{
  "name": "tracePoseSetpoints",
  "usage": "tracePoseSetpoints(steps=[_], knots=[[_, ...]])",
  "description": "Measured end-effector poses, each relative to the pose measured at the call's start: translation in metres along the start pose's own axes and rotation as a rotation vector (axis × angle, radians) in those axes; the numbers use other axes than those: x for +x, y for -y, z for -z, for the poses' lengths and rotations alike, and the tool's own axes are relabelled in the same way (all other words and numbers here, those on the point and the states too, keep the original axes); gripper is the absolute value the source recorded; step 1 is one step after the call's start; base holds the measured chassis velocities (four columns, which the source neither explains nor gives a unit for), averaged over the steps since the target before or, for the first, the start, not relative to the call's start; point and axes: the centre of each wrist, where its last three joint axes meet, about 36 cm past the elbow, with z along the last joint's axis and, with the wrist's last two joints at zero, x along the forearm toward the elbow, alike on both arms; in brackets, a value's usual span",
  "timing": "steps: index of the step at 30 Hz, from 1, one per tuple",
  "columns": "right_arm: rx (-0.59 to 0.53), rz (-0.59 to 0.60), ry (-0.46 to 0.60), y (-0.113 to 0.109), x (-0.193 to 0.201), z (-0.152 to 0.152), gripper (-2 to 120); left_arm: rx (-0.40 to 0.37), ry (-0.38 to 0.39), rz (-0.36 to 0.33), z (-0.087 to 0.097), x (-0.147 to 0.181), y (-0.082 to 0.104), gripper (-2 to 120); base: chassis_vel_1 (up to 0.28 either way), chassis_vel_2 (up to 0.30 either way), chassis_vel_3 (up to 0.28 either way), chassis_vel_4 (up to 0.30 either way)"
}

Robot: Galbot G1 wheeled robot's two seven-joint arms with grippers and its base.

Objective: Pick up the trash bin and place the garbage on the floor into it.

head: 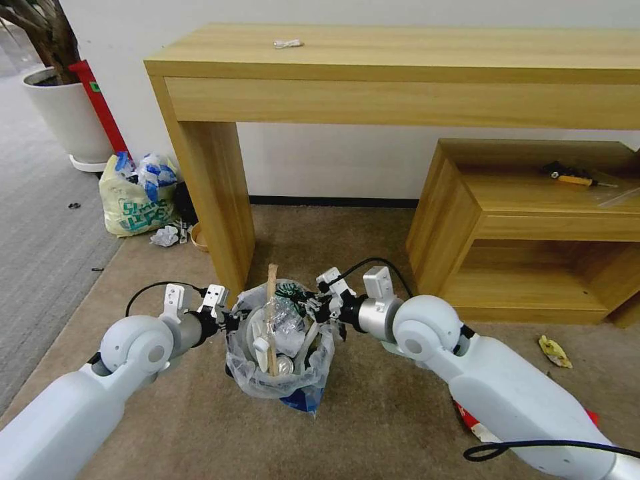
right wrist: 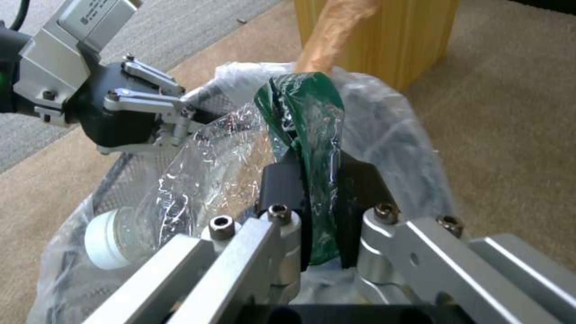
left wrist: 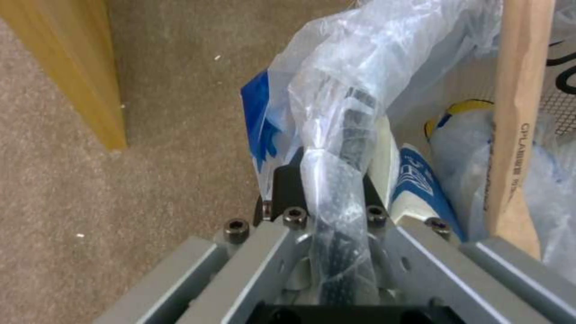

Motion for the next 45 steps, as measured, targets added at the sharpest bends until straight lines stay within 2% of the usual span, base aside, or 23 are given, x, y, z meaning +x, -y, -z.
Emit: tracePoseSetpoints(steps=[3, 6, 8, 10, 12, 14, 18, 19, 22, 28, 34, 39, 45], knots=[[0.01, -0.016, 0.0, -0.001, -0.007, -0.002, 22, 0.0, 0.0, -0.007, 0.001, -0.002, 0.002, 0, 0.0, 0.0, 0.0, 0.0], [0.008, -0.021, 0.0, 0.0, -0.008, -0.003, 27, 0.001, 0.001, -0.009, 0.001, -0.002, 0.002, 0, 0.0, 0.0, 0.0, 0.0], [0.006, -0.033, 0.007, -0.001, -0.007, -0.002, 47, 0.002, -0.001, -0.01, 0.001, -0.002, 0.002, 0, 0.0, 0.0, 0.0, 0.0], [0.0, -0.035, 0.014, -0.002, -0.005, 0.0, 50, 0.002, -0.001, -0.008, 0.001, -0.001, 0.001, 0, 0.0, 0.0, 0.0, 0.0], [-0.014, -0.034, 0.026, -0.004, -0.002, 0.004, 62, 0.003, 0.0, -0.005, 0.001, 0.0, 0.0, 0, 0.0, 0.0, 0.0, 0.0], [-0.016, -0.034, 0.033, -0.005, 0.0, 0.007, 65, 0.004, 0.001, -0.005, 0.002, 0.0, 0.0, 0, 0.0, 0.0, 0.0, 0.0], [-0.016, -0.051, 0.071, -0.003, 0.012, 0.019, 84, 0.011, 0.003, 0.004, 0.002, 0.001, -0.004, 0, 0.0, 0.0, 0.0, 0.0], [-0.016, -0.051, 0.071, -0.003, 0.012, 0.019, 84, 0.011, 0.003, 0.004, 0.002, 0.001, -0.004, 0, 0.0, 0.0, 0.0, 0.0], [-0.022, -0.078, 0.108, 0.001, 0.029, 0.027, 97, 0.021, 0.003, 0.016, -0.001, 0.003, -0.007, 0, 0.0, 0.0, 0.0, 0.0], [-0.04, -0.128, 0.131, 0.01, 0.054, 0.024, 100, 0.028, 0.008, 0.038, -0.005, 0.009, -0.012, 0, 0.0, 0.0, 0.0, 0.0], [-0.061, -0.205, 0.11, 0.033, 0.083, 0.004, 100, 0.04, 0.017, 0.093, -0.016, 0.032, -0.023, 0, 0.0, 0.0, 0.0, 0.0], [-0.064, -0.326, 0.062, 0.045, 0.109, -0.014, 100, 0.045, 0.025, 0.099, -0.017, 0.033, -0.021, 0, 0.0, 0.0, 0.0, 0.0], [-0.05, -0.397, 0.04, 0.053, 0.123, -0.037, 100, 0.051, 0.03, 0.104, -0.017, 0.033, -0.019, 0, 0.0, 0.0, 0.0, 0.0]])
